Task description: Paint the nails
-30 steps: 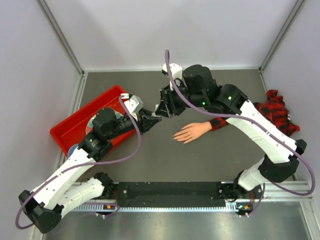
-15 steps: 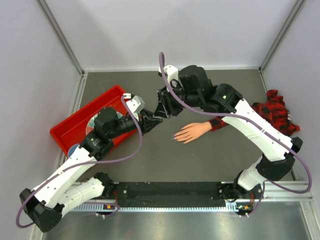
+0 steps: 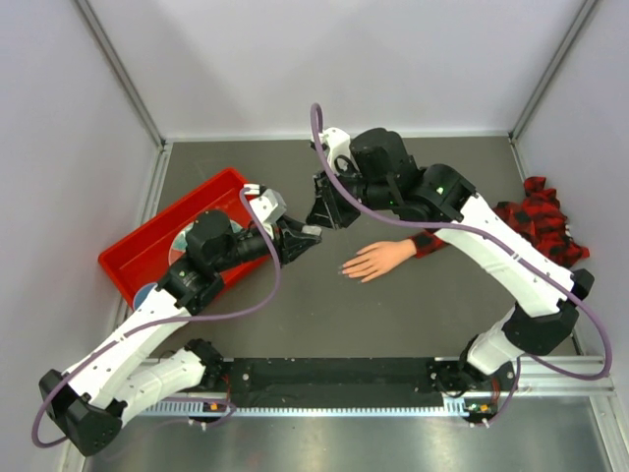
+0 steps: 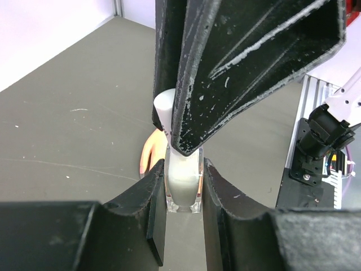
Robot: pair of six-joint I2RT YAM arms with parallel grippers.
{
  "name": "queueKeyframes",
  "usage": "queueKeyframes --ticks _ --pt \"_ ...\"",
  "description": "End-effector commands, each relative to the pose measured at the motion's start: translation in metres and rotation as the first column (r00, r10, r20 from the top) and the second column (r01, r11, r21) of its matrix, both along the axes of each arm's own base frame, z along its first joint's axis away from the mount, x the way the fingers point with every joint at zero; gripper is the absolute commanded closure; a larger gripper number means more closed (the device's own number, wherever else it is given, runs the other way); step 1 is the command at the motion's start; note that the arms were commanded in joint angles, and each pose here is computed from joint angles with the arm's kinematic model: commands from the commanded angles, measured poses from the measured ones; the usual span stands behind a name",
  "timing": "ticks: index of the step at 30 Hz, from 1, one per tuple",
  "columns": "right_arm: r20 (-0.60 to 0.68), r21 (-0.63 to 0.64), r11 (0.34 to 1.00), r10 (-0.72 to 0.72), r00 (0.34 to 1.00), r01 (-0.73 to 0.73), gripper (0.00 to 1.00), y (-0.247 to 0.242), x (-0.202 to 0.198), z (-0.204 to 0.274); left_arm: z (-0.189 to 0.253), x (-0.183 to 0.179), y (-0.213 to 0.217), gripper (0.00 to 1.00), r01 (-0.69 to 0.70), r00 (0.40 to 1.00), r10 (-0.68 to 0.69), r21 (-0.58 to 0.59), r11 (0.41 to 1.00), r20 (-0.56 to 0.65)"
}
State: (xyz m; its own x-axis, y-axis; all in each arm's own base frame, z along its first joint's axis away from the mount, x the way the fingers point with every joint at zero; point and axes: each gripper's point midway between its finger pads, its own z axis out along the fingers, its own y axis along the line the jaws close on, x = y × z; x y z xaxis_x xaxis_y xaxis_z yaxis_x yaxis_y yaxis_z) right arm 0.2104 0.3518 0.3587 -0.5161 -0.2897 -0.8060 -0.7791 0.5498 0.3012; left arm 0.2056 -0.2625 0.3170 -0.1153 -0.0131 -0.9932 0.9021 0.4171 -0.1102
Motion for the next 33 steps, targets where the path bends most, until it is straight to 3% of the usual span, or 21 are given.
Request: queueKeyframes --ticks 1,6,33 --pt "0.062 0.053 0.999 -0.013 0.998 0.01 0.91 0.0 0.008 0.025 0.013 -0.005 -0.001 1.0 0.027 0.999 -0.026 -0.02 0.999 0.043" --pt "0.079 0.055 0.998 -0.038 0.996 0.034 1.0 -0.004 0.011 0.029 0.012 -0.005 -0.001 1.0 0.025 0.999 -0.024 -0.021 0.999 0.042" --pt "0.226 0.112 0.984 -0.163 0.96 0.14 1.0 -0.019 0.022 0.046 0.013 0.007 -0.002 1.0 -0.048 0.998 0.044 -0.065 0.997 -0.049"
